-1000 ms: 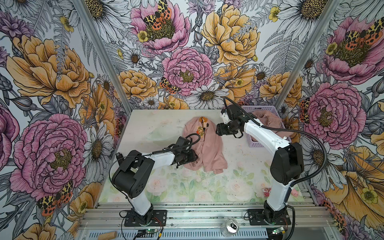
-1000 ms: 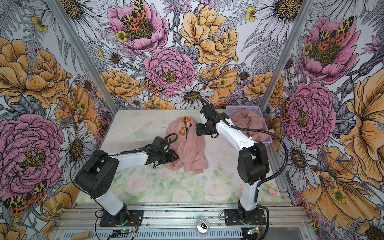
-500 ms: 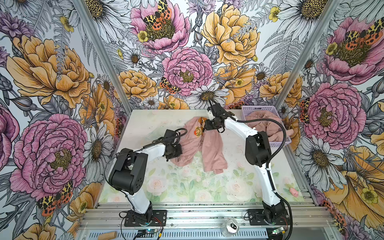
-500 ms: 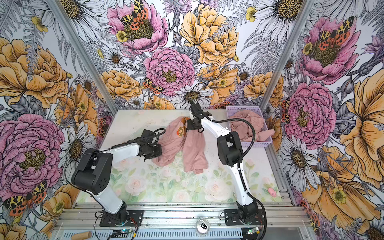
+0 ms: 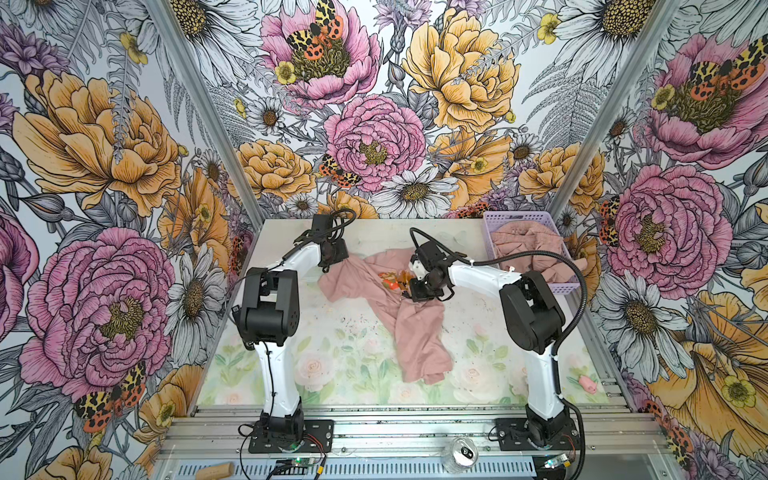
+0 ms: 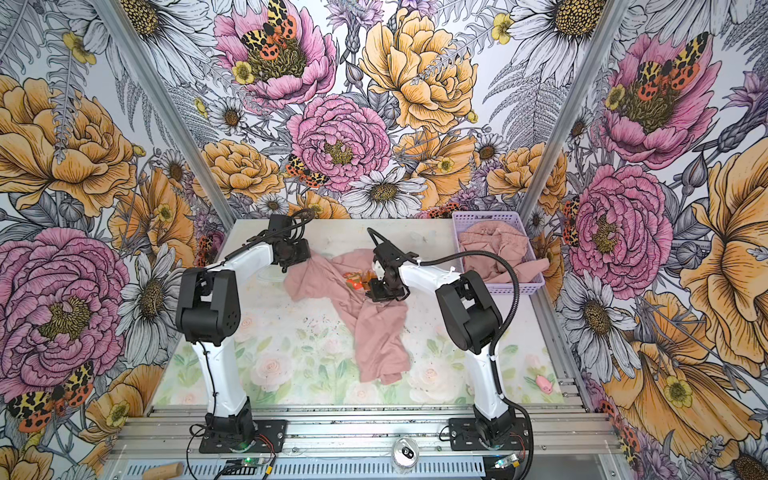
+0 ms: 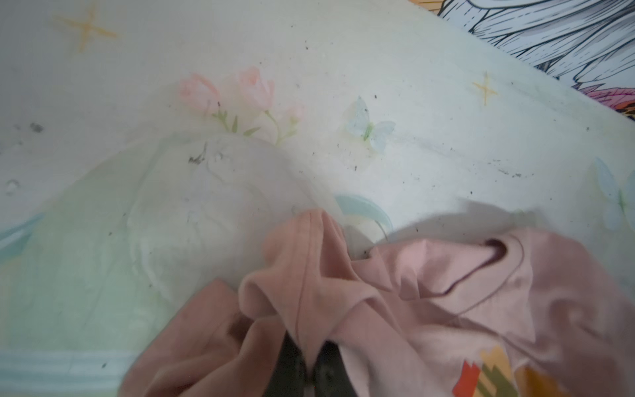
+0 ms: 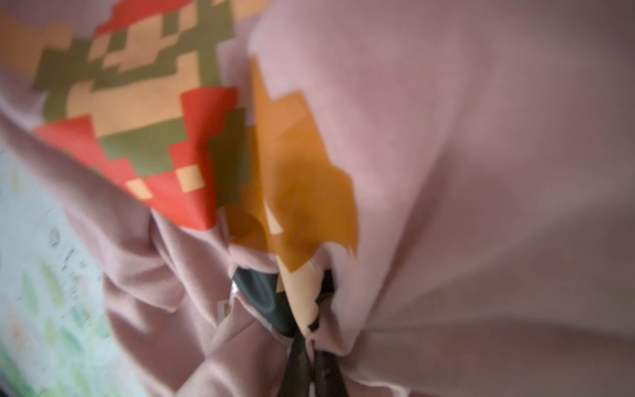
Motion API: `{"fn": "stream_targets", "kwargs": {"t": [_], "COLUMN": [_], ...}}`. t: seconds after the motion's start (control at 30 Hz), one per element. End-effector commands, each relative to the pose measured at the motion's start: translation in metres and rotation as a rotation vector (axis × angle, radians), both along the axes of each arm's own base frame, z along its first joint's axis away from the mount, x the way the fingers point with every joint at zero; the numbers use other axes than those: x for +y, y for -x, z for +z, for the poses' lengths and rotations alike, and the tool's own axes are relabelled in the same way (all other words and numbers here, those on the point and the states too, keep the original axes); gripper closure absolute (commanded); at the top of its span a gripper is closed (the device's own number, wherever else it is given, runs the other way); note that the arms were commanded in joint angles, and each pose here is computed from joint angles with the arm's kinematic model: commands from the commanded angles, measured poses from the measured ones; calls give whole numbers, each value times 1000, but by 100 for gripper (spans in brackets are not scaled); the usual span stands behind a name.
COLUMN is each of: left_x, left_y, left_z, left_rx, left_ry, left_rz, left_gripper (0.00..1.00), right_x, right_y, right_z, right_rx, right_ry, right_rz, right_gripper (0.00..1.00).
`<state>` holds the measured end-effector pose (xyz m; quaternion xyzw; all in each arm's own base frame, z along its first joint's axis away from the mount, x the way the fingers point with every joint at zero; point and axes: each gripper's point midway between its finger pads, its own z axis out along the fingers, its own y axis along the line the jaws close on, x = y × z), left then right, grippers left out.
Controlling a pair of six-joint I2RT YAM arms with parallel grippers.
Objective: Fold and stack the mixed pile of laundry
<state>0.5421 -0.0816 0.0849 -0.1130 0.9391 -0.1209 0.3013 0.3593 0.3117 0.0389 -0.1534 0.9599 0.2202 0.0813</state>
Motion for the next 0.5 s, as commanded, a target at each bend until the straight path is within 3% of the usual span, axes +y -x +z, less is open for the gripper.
{"fn": "stream_targets", "kwargs": {"t": [0.0,0.07,0.17,0.3,0.4,0.47], "left_x": [-14,-22,-27,-23,-20,-20], "left_y": [-23,-31,-34,-23,-5,12], "left_z": [14,16,21,37,55,58], "left_rx": [-54,-66,-75,-85,-105,-94], "left_ry": [9,26,57,97,98,107], "left_rz": [-46,-67,-89,-94,-94,-91], "left_gripper": [100,100,100,31,7,1], "right_x": [63,88,85,47,23,18], "right_y": [35,36,8,-31,-48,-59], "right_z": [23,36,62,96,93,82], "right_rx": [78,78,3,-104,-145,-153], "right_ry": [-178,-231,-255,-241,-174,-136], "right_rz": [61,96,56,-17,-21,-5], "right_gripper": [100,100,76,58,48,45]}}
